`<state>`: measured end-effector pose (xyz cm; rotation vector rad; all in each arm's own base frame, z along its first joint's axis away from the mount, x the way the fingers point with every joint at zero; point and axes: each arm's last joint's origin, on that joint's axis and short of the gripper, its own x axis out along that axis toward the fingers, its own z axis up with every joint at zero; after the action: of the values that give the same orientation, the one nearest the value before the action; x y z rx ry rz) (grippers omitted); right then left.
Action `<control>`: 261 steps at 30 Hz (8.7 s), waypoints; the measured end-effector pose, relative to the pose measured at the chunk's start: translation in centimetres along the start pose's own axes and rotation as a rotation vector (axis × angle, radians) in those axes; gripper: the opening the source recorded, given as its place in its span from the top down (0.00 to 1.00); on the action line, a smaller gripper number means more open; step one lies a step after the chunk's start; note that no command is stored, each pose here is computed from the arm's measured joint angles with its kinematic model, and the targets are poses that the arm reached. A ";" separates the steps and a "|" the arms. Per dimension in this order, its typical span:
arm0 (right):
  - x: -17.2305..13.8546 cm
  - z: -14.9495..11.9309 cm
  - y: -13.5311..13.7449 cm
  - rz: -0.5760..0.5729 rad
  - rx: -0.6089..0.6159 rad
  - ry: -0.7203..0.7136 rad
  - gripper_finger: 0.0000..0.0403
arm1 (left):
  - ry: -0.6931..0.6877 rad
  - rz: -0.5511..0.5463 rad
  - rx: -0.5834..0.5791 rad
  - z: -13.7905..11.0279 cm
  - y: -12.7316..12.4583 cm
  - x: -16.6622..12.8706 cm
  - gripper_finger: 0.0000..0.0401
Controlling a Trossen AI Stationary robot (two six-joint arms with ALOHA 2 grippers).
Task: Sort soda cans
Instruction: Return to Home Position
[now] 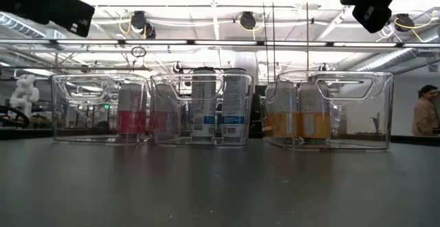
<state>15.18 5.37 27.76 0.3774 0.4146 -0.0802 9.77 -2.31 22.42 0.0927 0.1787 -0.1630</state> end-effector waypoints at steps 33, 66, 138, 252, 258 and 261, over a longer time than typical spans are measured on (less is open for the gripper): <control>0.1 0.4 0.2 -0.005 0.111 -0.051 1.00 | -0.120 0.069 0.003 -4.3 0.7 -0.3 0.89; 0.1 -0.3 -0.2 -0.041 0.071 0.016 1.00 | -0.187 0.044 -0.153 -5.9 0.5 0.9 0.89; 0.0 -9.6 -9.1 0.080 -0.266 -0.385 1.00 | -0.208 0.180 -0.192 -5.7 1.0 0.9 0.89; 1.0 -10.4 -8.9 0.231 0.098 -0.182 1.00 | -0.187 0.208 -0.116 -5.8 1.0 1.0 0.89; 1.0 -10.4 -8.9 0.231 0.098 -0.182 1.00 | -0.186 0.208 -0.116 -5.8 1.0 1.0 0.89; 1.0 -10.4 -8.9 0.231 0.098 -0.182 1.00 | -0.187 0.208 -0.116 -5.8 1.0 1.0 0.89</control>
<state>10.78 1.02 15.46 0.5083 0.1860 0.0904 9.92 -0.84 16.60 -0.0202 -0.0084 0.0463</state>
